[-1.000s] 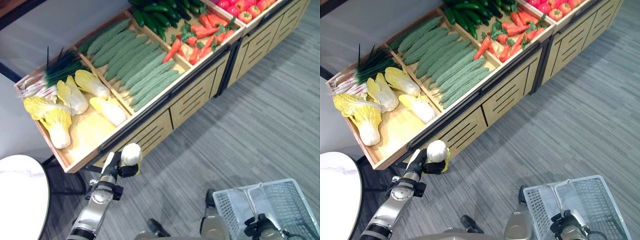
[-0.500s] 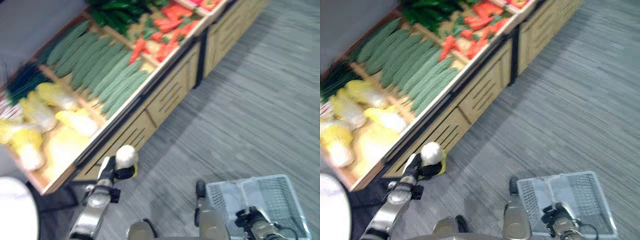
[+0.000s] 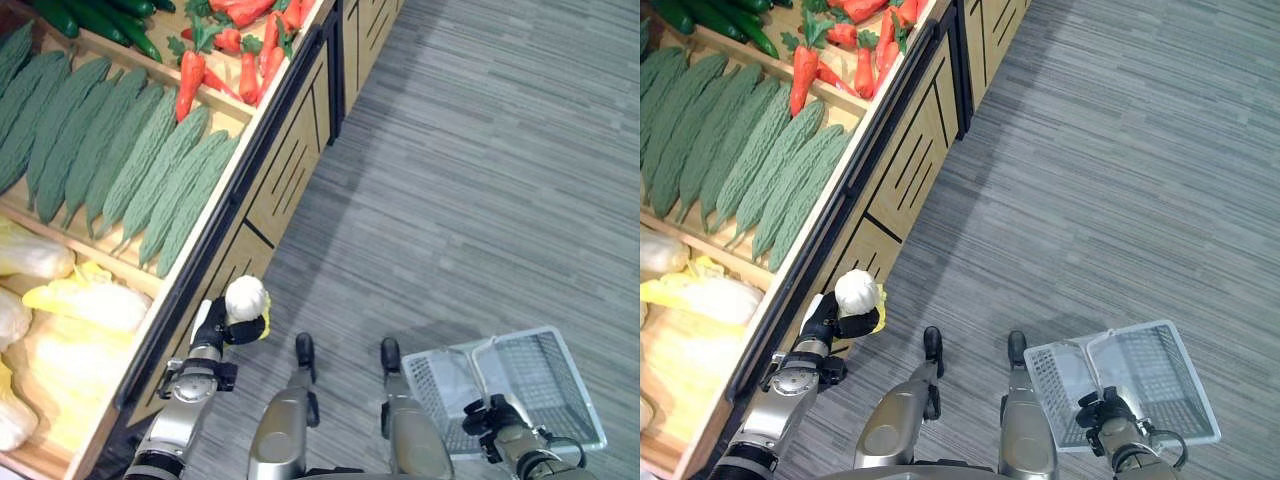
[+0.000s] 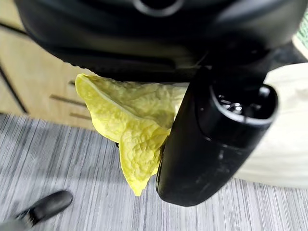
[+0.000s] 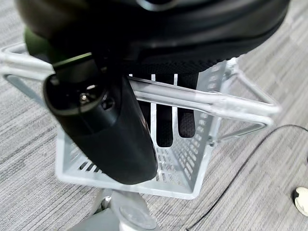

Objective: Get the vegetables into the basket

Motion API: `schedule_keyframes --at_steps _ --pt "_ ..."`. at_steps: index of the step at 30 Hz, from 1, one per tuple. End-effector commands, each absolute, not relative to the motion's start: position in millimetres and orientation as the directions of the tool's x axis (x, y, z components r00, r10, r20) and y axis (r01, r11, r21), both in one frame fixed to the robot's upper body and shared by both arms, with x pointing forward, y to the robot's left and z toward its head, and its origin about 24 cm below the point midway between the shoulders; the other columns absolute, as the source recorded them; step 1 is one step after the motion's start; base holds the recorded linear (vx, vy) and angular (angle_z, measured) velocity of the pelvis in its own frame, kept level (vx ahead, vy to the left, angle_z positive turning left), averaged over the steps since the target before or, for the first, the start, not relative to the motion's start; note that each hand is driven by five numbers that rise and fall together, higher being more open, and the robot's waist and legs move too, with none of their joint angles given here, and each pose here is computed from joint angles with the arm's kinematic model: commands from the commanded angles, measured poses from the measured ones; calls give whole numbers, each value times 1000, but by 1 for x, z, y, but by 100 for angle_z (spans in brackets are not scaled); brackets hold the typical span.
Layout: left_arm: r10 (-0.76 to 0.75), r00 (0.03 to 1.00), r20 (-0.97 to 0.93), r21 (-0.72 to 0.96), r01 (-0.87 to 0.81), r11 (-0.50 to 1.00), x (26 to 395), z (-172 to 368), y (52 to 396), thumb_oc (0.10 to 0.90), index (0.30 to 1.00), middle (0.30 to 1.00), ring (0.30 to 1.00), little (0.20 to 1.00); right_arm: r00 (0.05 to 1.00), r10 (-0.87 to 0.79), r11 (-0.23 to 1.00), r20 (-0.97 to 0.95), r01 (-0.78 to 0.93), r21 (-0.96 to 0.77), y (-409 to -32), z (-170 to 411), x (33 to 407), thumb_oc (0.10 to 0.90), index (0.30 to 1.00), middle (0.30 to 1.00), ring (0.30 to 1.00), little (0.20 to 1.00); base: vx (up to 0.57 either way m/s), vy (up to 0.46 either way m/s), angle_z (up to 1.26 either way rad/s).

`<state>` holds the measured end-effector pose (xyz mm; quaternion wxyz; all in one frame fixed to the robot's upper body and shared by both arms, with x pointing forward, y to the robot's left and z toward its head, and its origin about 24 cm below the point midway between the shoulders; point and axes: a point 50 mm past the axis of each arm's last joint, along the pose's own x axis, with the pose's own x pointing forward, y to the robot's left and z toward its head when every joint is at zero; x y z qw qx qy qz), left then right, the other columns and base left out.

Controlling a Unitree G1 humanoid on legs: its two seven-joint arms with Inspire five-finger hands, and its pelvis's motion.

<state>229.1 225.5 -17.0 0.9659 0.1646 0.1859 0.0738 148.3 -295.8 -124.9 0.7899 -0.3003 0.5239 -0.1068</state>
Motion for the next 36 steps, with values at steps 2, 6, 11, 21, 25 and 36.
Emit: schedule_keyframes --at_steps 2,6,11,21,25,36 --pt "189 959 -213 352 -105 930 231 3 226 400 300 300 300 300 424 -465 816 -778 -135 -562 -290 -129 143 400 300 300 300 300 67 182 -18" --pt "193 958 -210 369 -106 923 232 6 231 400 300 300 300 300 412 -435 832 -800 -155 -532 -280 -134 139 400 300 300 300 300 65 219 -18" --pt "179 965 -192 392 -92 915 233 12 235 400 300 300 300 300 394 -415 843 -820 -174 -510 -273 -139 134 400 300 300 300 300 18 156 -21" --pt "126 969 -212 417 -27 908 242 12 227 400 300 300 300 300 347 -389 836 -853 -255 -485 -263 -147 119 400 300 300 300 300 -43 57 -29" --pt "128 952 -277 435 5 900 239 -3 226 400 300 300 300 300 322 -402 834 -857 -259 -488 -264 -149 113 400 300 300 300 300 -35 4 -29" --pt "94 920 -381 437 89 895 226 -27 218 400 300 300 300 300 401 -401 814 -824 -256 -521 -265 -141 136 400 300 300 300 300 16 -39 0"
